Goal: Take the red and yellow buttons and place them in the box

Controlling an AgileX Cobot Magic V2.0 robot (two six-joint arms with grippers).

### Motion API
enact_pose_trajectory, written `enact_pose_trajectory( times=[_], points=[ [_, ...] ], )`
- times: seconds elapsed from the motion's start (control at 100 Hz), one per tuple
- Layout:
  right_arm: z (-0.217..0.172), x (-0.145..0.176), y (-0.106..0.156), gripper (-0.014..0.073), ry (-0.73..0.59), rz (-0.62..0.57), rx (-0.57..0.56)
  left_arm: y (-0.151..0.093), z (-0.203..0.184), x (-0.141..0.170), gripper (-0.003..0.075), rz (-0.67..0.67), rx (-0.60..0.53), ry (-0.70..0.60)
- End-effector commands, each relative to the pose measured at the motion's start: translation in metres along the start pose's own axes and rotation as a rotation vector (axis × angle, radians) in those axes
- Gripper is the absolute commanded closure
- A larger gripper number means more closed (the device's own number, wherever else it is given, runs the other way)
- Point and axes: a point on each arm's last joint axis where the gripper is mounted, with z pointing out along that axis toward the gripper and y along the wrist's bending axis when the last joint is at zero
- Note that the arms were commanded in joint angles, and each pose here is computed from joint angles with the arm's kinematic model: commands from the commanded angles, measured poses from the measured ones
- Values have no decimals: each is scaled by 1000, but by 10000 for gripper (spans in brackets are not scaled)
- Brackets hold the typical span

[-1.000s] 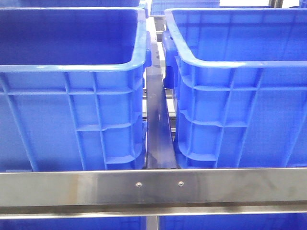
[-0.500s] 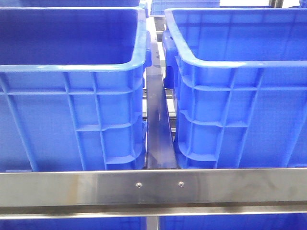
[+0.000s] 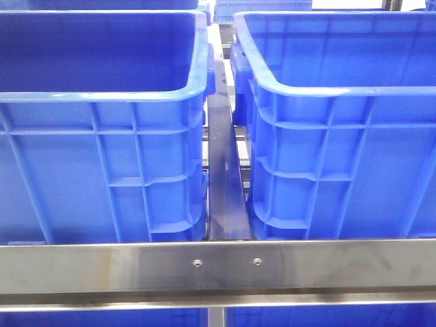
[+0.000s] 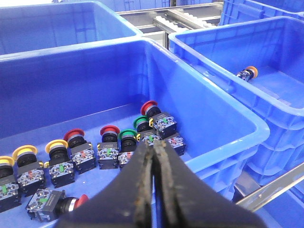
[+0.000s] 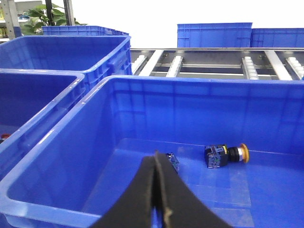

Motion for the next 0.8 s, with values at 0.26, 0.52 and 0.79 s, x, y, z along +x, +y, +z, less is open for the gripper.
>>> enact_pose_trajectory(
  times=[0.26, 0.52, 0.79],
  points=[
    [0, -9, 0, 664, -25, -3, 2, 6, -4, -10, 740, -18, -79, -132],
    [0, -9, 0, 664, -25, -3, 2, 16, -12, 10, 740, -13, -265, -157],
    [0, -9, 0, 664, -25, -3, 2, 24, -22, 39, 740, -3, -477, -223]
  ],
)
